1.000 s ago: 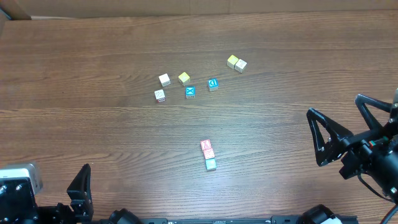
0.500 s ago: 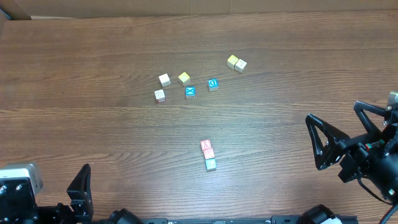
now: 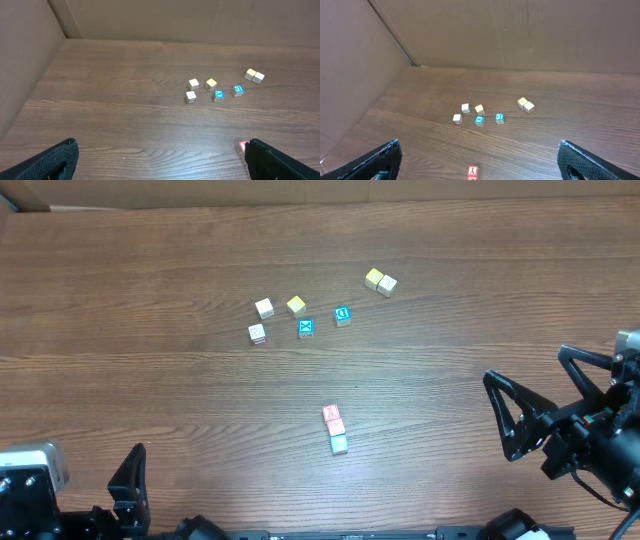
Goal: Flip 3 blocks
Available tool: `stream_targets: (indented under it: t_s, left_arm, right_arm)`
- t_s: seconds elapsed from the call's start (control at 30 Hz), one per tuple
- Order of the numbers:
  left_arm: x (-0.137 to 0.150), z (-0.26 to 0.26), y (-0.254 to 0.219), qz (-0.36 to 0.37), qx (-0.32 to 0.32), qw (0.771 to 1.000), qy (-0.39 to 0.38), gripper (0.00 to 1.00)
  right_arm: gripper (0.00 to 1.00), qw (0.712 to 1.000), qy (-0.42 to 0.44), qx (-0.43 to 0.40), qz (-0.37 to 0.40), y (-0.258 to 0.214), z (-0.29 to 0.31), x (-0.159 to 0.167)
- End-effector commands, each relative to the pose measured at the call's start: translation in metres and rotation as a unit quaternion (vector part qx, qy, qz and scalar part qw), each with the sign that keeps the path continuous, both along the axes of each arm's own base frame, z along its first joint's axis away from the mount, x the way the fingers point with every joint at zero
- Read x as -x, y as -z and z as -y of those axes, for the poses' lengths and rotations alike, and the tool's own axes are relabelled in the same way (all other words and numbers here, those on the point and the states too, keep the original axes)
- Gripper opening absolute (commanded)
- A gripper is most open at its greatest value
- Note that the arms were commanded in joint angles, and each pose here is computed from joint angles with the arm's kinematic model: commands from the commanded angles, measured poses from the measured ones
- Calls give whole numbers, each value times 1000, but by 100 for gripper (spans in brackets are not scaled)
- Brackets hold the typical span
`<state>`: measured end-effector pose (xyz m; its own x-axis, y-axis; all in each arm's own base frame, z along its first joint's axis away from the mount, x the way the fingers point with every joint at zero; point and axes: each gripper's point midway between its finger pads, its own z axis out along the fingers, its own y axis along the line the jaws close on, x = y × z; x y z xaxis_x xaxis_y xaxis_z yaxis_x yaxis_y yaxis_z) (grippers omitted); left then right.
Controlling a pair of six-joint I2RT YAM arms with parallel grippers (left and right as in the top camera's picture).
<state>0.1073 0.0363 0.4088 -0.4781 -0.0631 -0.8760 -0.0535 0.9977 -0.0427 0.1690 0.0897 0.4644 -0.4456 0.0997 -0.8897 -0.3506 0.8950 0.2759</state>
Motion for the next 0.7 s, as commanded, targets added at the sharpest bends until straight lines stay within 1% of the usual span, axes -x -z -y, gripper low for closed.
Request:
stream_targets:
  t_s: [0.0,0.67]
  left_arm:
    - [2,-4,-4,8,-10,1000,-1,100]
    - [2,-4,-4,8,-10,1000,-1,100]
  right_arm:
    - [100,1000,-1,0,0,0,0,0]
    - [100,1000,6,5,-5,5,1,-2]
